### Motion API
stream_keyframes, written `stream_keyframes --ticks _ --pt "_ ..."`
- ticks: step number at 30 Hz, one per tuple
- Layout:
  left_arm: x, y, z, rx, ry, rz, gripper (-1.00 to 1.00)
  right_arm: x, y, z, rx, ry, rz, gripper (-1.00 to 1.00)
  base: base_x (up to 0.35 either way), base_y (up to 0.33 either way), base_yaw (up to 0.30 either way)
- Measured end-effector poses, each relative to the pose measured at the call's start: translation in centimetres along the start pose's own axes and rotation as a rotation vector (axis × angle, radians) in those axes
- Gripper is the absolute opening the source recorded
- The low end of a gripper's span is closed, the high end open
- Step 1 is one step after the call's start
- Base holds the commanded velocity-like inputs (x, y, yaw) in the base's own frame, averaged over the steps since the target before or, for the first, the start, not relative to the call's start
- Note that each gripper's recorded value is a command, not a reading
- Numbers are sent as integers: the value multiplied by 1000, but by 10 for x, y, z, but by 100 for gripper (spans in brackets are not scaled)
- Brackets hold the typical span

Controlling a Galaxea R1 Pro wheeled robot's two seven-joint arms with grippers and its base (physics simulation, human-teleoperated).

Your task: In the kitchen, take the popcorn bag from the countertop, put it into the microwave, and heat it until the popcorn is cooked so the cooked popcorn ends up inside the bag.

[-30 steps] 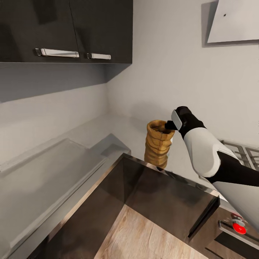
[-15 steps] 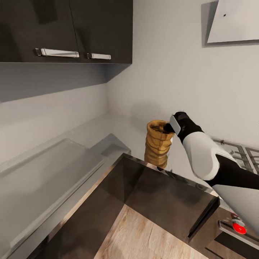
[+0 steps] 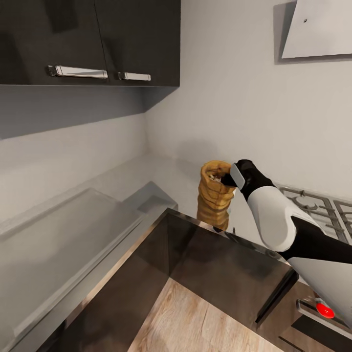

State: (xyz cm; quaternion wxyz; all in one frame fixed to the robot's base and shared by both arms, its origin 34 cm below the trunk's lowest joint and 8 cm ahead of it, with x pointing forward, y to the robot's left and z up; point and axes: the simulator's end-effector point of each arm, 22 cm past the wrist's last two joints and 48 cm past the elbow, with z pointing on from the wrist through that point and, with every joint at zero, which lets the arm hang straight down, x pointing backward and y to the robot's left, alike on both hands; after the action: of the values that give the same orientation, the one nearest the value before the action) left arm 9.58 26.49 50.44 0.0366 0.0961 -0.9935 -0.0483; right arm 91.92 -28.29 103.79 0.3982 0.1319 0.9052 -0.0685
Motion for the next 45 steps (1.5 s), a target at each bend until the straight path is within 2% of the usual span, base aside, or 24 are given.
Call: stream_keyframes --ticks 2,3,15,19,23,24,27,33,36,45 --pt "0 0 0 0 0 0 100 0 0 0 -1 1 1 100 0 0 0" --pt "0 0 0 0 0 0 100 0 0 0 -1 1 1 -100 0 0 0" --pt "0 0 0 0 0 0 100 0 0 -2 -4 10 1 -100 0 0 0" --pt "0 0 0 0 0 0 100 0 3 -3 -19 15 17 -100 0 0 0" --pt "0 0 0 0 0 0 100 11 5 -6 -13 68 -18 -100 0 0 0" --pt "0 0 0 0 0 0 100 12 6 -8 -23 81 -11 -100 0 0 0" --pt "0 0 0 0 0 0 100 -11 -10 -29 -5 83 0 -100 0 0 0" --pt "0 0 0 0 0 0 100 -12 -17 -40 0 117 -3 -100 0 0 0" --pt "0 0 0 0 0 0 100 -22 -21 -45 1 93 13 -100 0 0 0" --pt "0 0 0 1 0 1 100 -29 -23 -47 -3 78 25 -100 -53 0 0"
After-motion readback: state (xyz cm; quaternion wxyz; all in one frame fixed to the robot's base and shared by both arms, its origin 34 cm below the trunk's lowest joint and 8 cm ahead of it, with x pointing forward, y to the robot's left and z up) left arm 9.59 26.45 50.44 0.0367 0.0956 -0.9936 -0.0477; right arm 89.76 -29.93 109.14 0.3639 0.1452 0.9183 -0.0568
